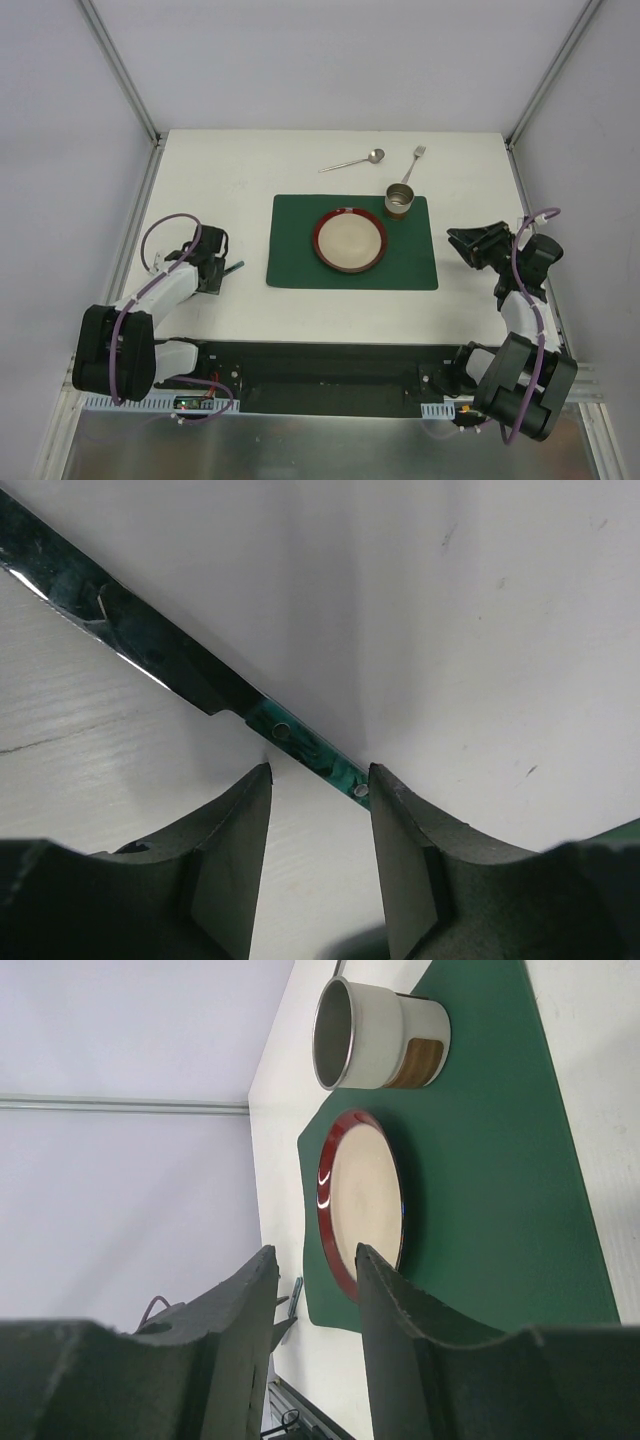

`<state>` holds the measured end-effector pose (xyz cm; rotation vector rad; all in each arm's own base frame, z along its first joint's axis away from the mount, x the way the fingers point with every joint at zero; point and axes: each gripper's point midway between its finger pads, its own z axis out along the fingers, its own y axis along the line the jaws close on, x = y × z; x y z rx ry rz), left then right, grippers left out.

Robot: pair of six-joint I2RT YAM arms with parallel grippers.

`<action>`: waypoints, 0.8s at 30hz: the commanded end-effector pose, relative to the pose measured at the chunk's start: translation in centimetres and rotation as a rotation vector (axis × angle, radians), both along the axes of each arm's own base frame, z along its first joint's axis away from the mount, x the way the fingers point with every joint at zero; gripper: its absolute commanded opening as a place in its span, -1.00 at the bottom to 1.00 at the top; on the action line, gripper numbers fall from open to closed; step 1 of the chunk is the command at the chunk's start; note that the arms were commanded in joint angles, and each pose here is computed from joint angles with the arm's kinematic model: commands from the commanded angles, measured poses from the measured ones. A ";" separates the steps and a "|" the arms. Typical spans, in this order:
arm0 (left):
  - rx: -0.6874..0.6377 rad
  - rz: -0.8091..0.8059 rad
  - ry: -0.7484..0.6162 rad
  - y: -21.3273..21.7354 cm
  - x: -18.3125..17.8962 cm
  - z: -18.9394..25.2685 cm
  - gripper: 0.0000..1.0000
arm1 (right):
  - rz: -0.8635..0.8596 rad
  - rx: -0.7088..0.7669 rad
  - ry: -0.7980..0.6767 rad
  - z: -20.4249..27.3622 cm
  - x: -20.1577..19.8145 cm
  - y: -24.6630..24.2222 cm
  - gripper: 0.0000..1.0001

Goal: Set the dinner table for one person
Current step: Pick up the knife at the center of the board.

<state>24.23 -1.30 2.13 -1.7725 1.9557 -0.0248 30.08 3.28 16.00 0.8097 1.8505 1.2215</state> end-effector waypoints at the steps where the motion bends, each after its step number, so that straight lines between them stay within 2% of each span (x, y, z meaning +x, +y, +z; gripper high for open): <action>1: -0.002 0.054 0.025 0.2 0.2 -0.7 -0.14 | 0.010 -0.006 -0.056 1.3 -0.2 0.0 -0.21; 7: -0.017 0.057 0.078 -0.2 0.4 -1.8 -0.17 | 0.008 -0.001 -0.057 1.2 -0.5 0.2 -0.20; 15: -0.018 0.055 0.061 -0.3 1.4 -1.2 -0.19 | 0.014 0.014 -0.073 1.9 -0.9 0.5 -0.18; 24: -0.020 0.054 0.070 -0.3 0.8 -1.6 -0.25 | 0.019 0.030 -0.085 2.8 -1.1 0.8 -0.18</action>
